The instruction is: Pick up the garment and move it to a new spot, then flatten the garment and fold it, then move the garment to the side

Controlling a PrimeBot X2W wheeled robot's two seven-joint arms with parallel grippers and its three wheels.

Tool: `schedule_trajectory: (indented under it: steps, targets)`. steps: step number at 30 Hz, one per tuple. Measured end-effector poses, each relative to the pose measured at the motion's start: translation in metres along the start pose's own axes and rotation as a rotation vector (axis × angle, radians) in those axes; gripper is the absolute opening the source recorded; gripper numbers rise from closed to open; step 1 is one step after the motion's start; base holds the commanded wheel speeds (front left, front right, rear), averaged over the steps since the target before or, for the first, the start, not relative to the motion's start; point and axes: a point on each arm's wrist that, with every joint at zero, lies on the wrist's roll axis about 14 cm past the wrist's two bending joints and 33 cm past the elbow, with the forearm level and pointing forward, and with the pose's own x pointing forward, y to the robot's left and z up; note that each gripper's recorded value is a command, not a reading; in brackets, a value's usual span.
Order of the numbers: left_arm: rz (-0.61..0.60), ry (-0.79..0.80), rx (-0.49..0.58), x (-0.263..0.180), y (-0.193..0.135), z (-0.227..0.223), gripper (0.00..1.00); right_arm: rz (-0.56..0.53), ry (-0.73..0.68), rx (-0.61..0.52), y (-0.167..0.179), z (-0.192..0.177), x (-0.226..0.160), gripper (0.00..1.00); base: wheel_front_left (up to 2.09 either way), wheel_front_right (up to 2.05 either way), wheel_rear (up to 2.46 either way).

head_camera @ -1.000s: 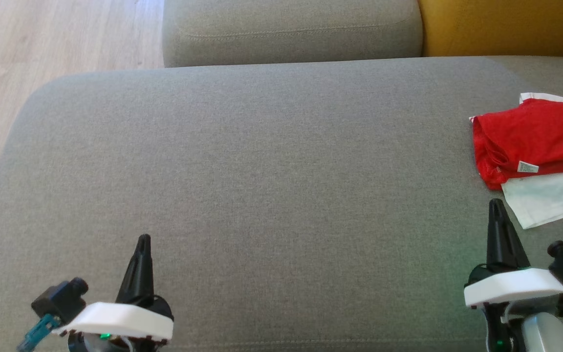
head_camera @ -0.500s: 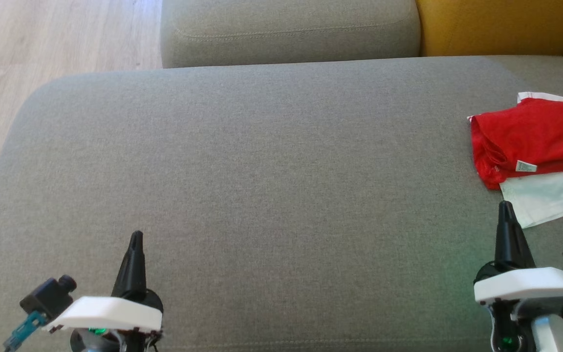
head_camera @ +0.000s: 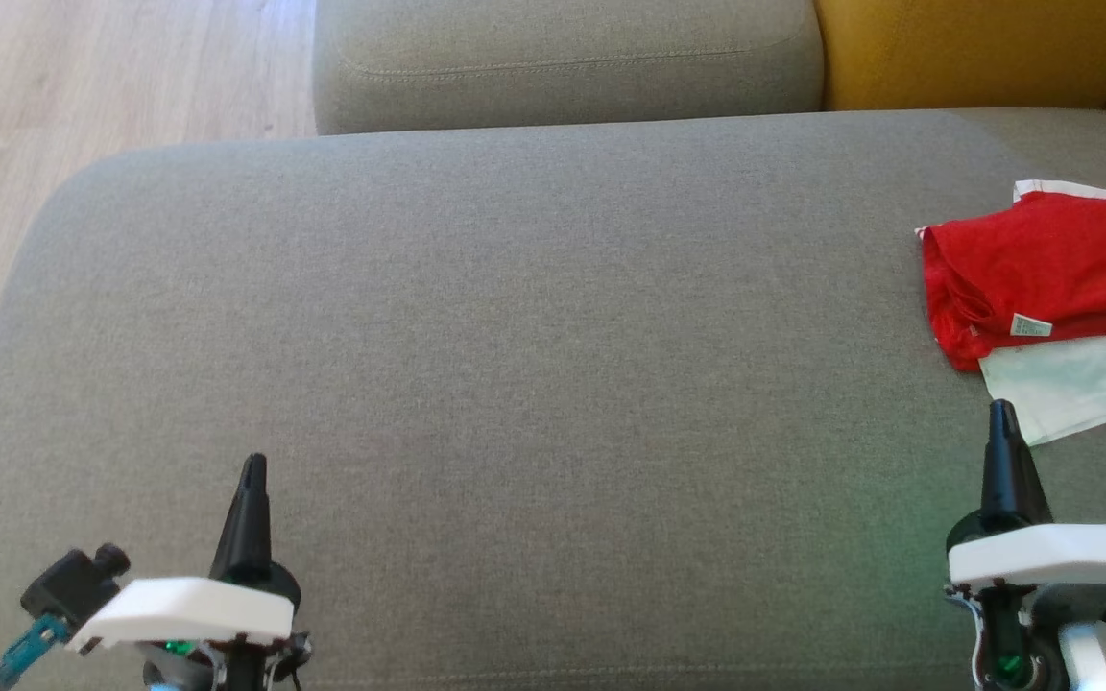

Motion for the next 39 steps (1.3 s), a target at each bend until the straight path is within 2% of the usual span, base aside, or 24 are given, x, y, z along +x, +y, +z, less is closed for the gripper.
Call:
schedule_trajectory:
  steps: [39]
  targets:
    - [0.011,0.020,-0.355,0.014,0.003,0.010,0.00,-0.046,0.007,0.478,-0.012,0.003,-0.002,0.00,0.00,0.00,0.00]
